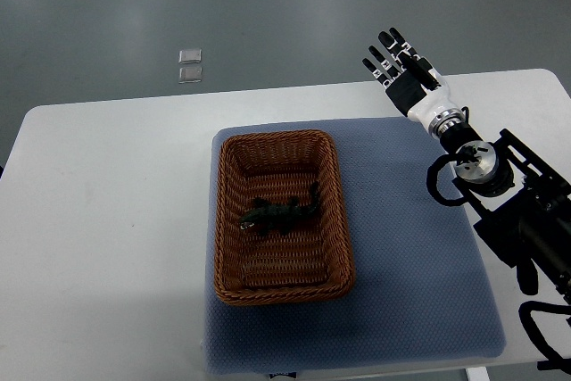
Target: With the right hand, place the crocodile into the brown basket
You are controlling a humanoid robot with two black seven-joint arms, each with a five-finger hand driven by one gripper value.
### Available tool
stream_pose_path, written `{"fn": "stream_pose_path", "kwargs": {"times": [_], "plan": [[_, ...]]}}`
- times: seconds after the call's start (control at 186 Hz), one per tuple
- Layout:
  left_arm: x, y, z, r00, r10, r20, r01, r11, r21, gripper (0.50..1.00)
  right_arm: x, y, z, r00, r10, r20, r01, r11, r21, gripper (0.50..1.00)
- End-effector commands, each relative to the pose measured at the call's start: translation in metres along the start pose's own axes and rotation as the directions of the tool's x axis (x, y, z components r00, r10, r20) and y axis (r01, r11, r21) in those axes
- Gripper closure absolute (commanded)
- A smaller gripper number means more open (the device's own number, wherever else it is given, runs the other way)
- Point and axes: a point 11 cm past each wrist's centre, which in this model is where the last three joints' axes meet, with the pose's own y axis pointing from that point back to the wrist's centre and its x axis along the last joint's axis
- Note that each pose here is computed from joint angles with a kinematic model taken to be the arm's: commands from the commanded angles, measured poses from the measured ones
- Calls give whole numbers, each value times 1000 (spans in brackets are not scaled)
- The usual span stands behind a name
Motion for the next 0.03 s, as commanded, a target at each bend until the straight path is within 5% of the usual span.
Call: {"fn": "stream_pose_path", "kwargs": {"times": [0.0,0.022], "plan": [[0,0,0,1000,1,0,-1,1000,0,500,-4,0,1,1000,-26,-4,26,1000,-2,570],[0,0,0,1000,1,-1,-1,1000,0,500,-4,0,1,1000,-29,-5,29,1000,-1,570]]}}
